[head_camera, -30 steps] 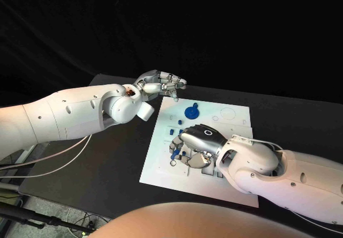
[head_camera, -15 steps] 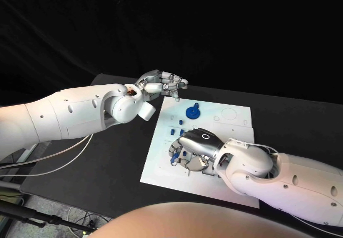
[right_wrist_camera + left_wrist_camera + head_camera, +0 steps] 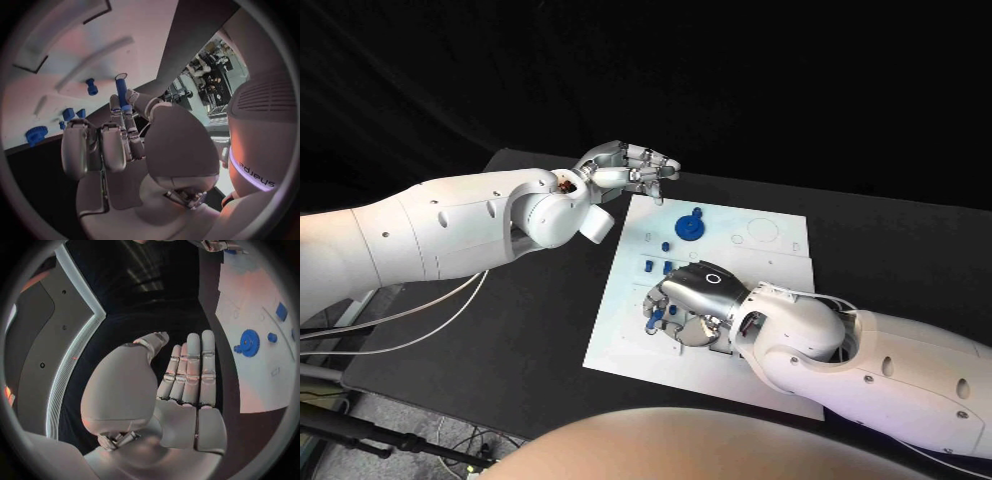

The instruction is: Assemble the parts on the task board

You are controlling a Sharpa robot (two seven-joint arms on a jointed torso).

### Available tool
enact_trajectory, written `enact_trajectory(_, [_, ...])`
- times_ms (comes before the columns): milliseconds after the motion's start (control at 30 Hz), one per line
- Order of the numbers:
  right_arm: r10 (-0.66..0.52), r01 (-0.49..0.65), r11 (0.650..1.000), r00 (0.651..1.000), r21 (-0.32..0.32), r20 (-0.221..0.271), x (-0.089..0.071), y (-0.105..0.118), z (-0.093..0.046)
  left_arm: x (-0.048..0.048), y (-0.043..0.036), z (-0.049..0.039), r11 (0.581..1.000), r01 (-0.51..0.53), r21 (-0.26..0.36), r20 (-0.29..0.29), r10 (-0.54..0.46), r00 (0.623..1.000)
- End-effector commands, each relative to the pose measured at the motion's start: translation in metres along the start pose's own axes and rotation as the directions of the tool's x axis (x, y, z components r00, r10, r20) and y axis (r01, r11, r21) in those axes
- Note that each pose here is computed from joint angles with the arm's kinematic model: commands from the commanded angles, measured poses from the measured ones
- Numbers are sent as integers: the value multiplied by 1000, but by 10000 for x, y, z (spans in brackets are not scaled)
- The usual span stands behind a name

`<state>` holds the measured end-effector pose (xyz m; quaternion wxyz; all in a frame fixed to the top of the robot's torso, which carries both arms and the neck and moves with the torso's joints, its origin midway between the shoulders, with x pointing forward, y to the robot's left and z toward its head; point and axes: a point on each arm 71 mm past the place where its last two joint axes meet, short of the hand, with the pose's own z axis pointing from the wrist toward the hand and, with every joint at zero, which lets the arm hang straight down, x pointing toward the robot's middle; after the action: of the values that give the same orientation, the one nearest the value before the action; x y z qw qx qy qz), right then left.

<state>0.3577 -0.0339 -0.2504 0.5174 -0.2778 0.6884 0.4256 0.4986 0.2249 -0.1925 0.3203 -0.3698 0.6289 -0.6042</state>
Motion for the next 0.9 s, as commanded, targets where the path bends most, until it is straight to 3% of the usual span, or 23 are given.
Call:
enact_trajectory(33, [-27, 27, 1000, 999, -6, -36, 37, 10, 2, 17, -11, 5, 1000, 3, 7, -9, -3, 1000])
enact_trajectory(900, [-51, 52, 999, 997, 10, -60, 114, 26, 63, 16, -12, 3, 1000, 3, 6, -8, -3, 1000])
